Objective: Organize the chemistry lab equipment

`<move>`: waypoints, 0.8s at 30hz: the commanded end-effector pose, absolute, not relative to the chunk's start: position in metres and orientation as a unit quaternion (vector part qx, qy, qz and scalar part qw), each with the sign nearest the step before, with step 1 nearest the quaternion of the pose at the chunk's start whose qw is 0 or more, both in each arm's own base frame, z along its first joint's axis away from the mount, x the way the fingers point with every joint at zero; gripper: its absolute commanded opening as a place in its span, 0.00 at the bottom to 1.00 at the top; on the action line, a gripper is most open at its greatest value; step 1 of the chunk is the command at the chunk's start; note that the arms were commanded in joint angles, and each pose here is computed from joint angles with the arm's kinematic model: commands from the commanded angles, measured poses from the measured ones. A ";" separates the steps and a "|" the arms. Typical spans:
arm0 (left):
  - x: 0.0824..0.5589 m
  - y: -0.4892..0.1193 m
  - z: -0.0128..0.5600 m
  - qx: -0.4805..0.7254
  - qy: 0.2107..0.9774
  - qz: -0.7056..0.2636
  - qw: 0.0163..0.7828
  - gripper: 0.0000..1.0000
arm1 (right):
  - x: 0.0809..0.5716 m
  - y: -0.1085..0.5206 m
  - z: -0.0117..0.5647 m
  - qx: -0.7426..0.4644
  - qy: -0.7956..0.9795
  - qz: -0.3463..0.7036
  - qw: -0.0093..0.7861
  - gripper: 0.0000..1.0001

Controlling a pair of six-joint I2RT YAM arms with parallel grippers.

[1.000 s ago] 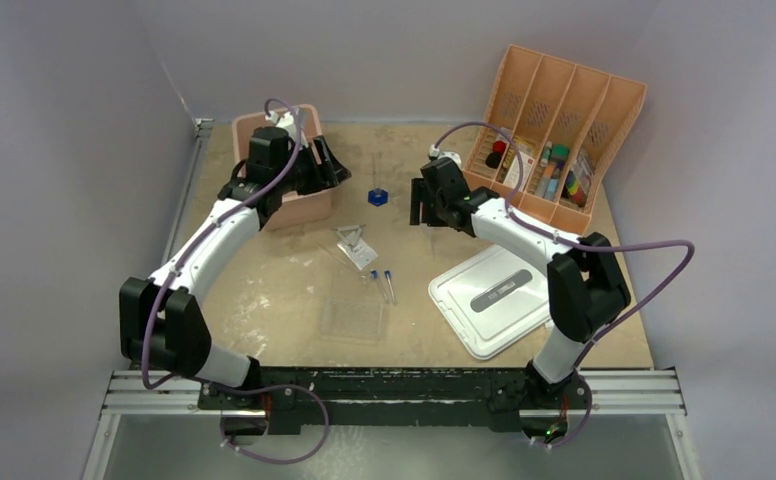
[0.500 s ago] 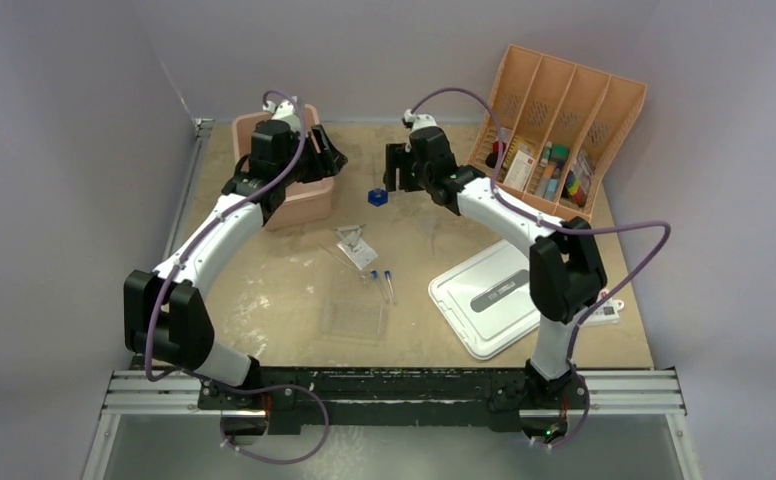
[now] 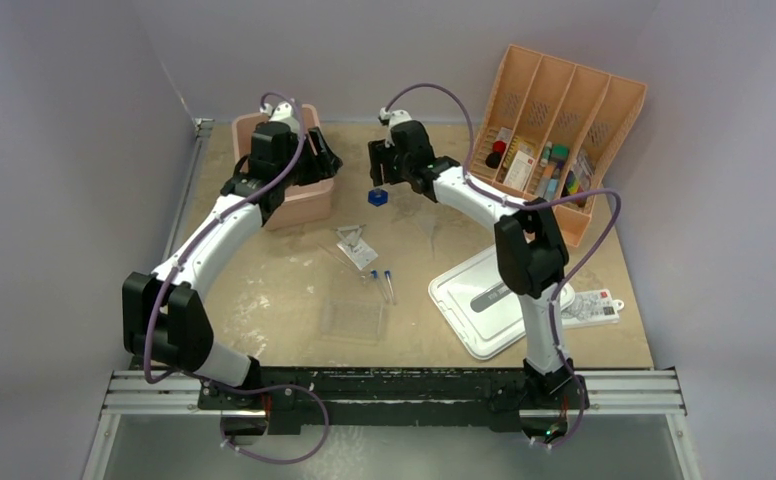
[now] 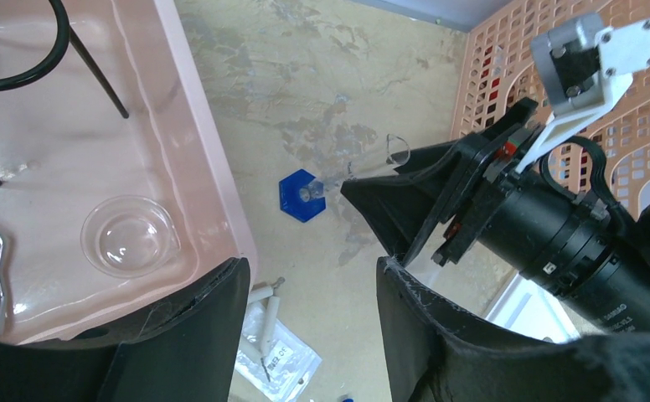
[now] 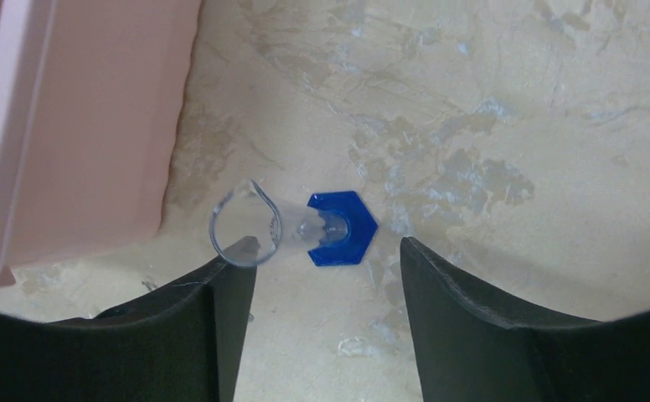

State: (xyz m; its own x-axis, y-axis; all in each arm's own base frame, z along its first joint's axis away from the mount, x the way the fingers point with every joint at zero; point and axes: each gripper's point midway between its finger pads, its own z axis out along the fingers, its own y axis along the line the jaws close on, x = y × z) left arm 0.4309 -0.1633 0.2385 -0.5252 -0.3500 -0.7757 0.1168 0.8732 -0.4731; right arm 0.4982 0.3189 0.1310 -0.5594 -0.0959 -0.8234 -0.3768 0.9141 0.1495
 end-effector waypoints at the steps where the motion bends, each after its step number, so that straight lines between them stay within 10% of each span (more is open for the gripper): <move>1: 0.428 -0.160 0.270 -0.052 0.820 -0.239 0.517 0.56 | 0.520 0.335 0.180 -0.162 0.824 0.180 0.513 0.62; 16: 0.427 -0.161 0.271 -0.049 0.820 -0.242 0.517 0.56 | 0.522 0.343 0.182 -0.184 0.807 0.191 0.527 0.21; 24: 0.418 -0.181 0.285 0.000 0.802 -0.292 0.521 0.63 | 0.486 0.344 0.216 -0.215 0.807 0.245 0.492 0.18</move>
State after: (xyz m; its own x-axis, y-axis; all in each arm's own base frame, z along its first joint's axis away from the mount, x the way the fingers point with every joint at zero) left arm 0.4235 -0.1688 0.2403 -0.5446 -0.3187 -0.7757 0.1631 0.8671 -0.4707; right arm 0.5039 0.3424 0.1526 -0.4665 -0.1348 -0.8742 -0.5188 0.8422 0.1470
